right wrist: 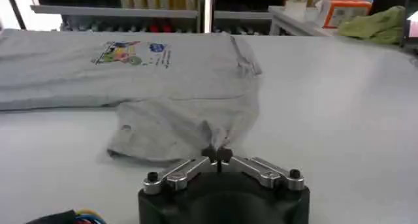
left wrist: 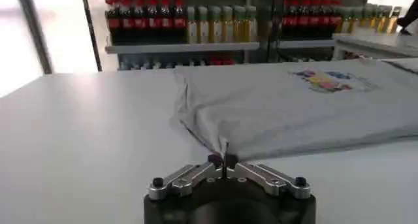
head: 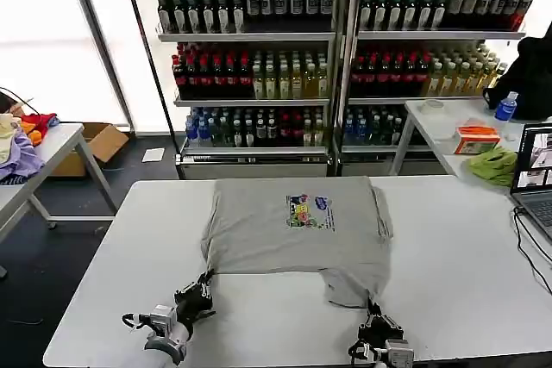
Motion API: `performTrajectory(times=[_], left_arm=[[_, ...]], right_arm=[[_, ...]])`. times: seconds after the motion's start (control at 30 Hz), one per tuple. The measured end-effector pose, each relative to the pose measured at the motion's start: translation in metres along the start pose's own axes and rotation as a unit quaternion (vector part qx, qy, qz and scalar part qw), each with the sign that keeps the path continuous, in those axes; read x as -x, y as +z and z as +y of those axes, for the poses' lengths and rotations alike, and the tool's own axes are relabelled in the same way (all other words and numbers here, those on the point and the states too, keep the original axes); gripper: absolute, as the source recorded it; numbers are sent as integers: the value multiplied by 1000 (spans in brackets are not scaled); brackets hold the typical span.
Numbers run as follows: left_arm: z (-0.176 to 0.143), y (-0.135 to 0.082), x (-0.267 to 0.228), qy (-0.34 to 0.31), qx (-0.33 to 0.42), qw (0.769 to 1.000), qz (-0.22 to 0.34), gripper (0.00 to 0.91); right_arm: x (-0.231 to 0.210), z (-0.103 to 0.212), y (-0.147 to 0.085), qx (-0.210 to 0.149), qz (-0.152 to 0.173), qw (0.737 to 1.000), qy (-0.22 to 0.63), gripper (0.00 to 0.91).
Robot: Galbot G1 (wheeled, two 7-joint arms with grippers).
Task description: Fold and organize the clothes.
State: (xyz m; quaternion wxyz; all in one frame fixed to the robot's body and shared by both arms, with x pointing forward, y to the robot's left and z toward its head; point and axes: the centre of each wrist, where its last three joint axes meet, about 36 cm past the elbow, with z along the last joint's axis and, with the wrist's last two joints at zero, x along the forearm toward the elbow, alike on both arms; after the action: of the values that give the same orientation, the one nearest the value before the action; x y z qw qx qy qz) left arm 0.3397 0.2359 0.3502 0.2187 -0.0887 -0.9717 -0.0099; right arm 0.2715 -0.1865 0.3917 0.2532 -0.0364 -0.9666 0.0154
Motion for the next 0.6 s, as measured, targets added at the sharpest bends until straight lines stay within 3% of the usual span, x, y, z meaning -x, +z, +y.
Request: performTrajectory(times=[0.3, 0.6], left_arm=[[-4, -14, -2, -1, -19, 999, -42, 0], [2, -38, -3, -4, -28, 995, -92, 0]], right_arm=[[-2, -6, -30, 18, -74, 997, -8, 0], [11, -14, -58, 12, -136, 991, -7, 0]])
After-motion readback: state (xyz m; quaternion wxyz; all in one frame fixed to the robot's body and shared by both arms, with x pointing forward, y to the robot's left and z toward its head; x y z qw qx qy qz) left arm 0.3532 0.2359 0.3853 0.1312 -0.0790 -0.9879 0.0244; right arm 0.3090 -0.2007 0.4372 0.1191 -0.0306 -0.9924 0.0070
